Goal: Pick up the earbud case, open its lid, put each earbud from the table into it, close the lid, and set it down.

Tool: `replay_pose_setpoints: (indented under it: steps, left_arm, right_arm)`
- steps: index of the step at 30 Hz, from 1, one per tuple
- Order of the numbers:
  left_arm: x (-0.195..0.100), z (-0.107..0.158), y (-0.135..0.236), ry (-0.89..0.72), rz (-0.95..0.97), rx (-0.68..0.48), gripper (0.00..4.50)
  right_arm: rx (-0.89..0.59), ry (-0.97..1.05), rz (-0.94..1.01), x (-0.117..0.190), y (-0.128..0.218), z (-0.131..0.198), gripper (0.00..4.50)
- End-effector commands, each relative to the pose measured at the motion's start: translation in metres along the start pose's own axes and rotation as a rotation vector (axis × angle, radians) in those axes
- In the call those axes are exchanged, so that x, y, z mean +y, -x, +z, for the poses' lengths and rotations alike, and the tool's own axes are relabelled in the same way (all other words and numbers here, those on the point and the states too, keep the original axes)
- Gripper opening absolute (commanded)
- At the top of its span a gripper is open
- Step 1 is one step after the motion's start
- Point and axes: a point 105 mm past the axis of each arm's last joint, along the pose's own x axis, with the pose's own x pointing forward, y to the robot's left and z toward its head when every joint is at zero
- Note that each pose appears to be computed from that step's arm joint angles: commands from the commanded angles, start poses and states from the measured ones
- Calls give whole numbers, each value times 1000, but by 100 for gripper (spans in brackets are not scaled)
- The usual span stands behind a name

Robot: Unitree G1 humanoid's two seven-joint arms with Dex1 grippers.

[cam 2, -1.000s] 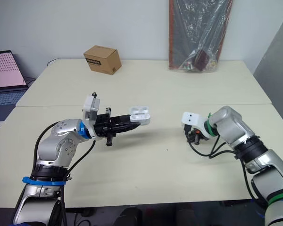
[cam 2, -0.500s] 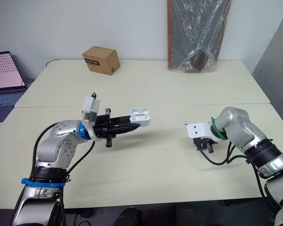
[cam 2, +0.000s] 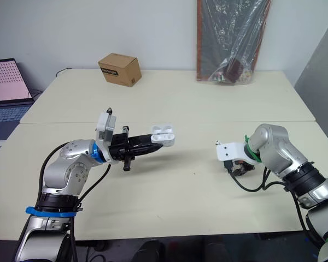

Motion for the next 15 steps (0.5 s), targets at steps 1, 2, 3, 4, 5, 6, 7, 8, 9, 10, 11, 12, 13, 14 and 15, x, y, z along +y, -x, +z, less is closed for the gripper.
replay_pose_setpoints:
  steps: [1, 2, 3, 4, 5, 6, 7, 8, 9, 10, 11, 12, 13, 14, 15]
  left_arm:
    - [-2, 12, -5, -48, -25, -26, 72]
    - [-2, 12, -5, -49, -25, -27, 72]
    - [-2, 12, -5, -49, -24, -27, 72]
    - [-2, 11, -4, -49, -23, -27, 72]
    - [-2, 11, -4, -49, -22, -28, 72]
    - [-2, 11, -5, -50, -21, -29, 72]
    - [-2, 12, -5, -50, -20, -29, 72]
    - [-2, 12, -5, -50, -19, -31, 72]
    - [-2, 12, -5, -50, -17, -31, 72]
    - [-1, 12, -5, -50, -17, -31, 72]
    - [-1, 12, -4, -50, -16, -31, 72]
    - [-1, 12, -4, -50, -16, -31, 72]
    - [-1, 11, -4, -50, -15, -30, 72]
    - [-1, 11, -5, -50, -15, -31, 72]
    - [-1, 11, -5, -50, -15, -31, 72]
  right_arm:
    - [73, -2, 18, 3, 4, 8, 243]
    - [84, -2, 19, 3, 5, 11, 243]
    - [90, -6, 20, 3, 5, 14, 243]
    - [95, -9, 21, 3, 4, 15, 243]
    - [102, -12, 22, 3, 4, 16, 243]
    - [108, -17, 22, 3, 3, 17, 243]
    - [117, -23, 22, 3, 1, 17, 243]
    - [126, -30, 23, 3, 0, 16, 243]
    - [133, -38, 23, 3, -1, 17, 243]
    - [139, -44, 22, 3, -1, 17, 243]
    - [142, -49, 22, 3, -2, 17, 243]
    - [146, -51, 21, 2, -2, 18, 243]
    - [150, -55, 18, 2, -2, 18, 243]
    - [154, -57, 14, 1, -2, 19, 243]
    - [156, -60, 12, 0, -2, 20, 243]
